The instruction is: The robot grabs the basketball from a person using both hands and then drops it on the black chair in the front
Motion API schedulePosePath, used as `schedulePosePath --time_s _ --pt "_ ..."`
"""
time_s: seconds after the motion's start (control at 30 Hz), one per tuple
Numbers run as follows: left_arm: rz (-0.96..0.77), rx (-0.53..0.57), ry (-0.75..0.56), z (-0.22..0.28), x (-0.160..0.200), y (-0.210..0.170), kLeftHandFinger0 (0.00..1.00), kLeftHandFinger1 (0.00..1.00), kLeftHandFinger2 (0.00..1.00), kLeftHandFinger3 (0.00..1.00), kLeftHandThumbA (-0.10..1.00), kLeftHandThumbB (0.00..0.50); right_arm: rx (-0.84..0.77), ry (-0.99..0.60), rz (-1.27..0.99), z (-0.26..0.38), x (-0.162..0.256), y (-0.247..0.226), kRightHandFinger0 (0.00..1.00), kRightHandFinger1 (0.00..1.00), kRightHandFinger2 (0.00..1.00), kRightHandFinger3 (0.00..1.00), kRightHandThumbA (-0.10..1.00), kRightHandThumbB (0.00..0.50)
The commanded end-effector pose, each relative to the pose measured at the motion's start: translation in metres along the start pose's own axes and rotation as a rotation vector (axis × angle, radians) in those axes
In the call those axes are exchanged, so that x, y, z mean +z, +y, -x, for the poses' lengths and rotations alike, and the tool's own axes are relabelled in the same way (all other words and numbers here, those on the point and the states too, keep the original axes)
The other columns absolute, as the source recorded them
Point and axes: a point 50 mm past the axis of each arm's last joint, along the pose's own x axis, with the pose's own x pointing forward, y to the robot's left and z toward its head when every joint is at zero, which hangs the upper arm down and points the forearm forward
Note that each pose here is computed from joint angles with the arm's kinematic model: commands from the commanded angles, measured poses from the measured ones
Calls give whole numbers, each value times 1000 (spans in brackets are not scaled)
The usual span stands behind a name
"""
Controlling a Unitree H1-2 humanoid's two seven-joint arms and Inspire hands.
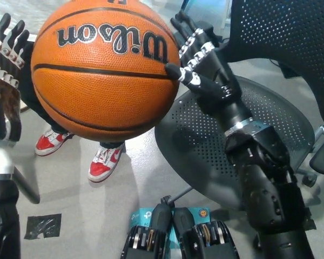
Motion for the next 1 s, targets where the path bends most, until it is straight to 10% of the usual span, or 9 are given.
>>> schedulePosePath --time_s 0.0,0.13,0.97 --pt "26 -57 -82 -7 15 -18 1000 1000 1000 1000 1000 209 61 -52 342 -26 -5 35 1000 1000 1000 1000 1000 323" --pt "29 -62 -66 -7 8 -26 1000 1000 1000 1000 1000 217 37 -36 384 -30 -19 47 1000 1000 1000 1000 1000 397" --pt "-239 -248 5 -17 -28 -105 1000 1000 1000 1000 1000 197 2 -158 205 -42 -35 88 1000 1000 1000 1000 1000 309"
